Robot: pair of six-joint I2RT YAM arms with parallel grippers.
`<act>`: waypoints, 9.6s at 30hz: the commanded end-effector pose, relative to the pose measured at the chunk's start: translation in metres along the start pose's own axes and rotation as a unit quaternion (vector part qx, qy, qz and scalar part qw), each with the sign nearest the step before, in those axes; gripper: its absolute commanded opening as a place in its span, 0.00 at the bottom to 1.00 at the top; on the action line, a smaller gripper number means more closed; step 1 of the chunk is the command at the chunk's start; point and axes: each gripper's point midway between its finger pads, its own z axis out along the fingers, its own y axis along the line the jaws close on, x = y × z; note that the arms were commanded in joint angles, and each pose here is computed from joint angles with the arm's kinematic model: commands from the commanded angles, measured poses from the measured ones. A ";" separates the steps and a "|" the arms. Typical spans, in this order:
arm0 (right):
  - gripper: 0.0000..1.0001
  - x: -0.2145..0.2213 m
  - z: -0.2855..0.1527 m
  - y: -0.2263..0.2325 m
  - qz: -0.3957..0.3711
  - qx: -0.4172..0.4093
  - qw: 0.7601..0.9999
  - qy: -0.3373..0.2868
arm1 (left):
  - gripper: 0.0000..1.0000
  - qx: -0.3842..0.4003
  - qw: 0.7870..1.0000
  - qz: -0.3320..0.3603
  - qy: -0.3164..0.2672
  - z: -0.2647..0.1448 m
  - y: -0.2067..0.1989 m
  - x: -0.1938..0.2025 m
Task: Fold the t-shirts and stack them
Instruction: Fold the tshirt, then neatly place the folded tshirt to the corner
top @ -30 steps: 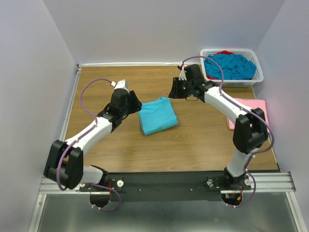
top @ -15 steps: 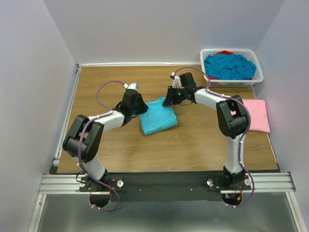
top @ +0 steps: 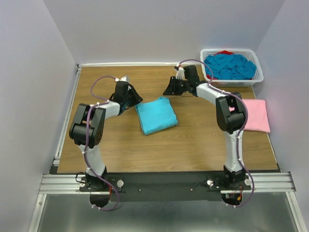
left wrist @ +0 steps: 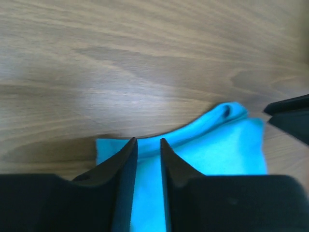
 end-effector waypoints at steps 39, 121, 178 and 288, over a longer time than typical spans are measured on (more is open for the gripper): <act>0.66 0.089 -0.108 0.092 0.204 -0.248 0.945 -0.053 | 0.35 0.143 0.986 -0.091 -0.004 -0.132 -0.055 0.101; 0.83 0.099 -0.227 -0.111 0.200 0.325 0.917 -0.112 | 0.77 -0.020 0.824 0.565 0.037 -0.078 -0.176 0.160; 0.77 0.134 -0.070 0.029 0.320 -0.089 0.943 0.021 | 0.00 0.088 0.838 0.533 0.072 -0.092 -0.182 0.193; 0.01 0.028 -0.375 -0.167 -0.168 0.662 0.723 0.106 | 0.79 -0.125 0.927 0.269 -0.231 -0.220 -0.036 -0.089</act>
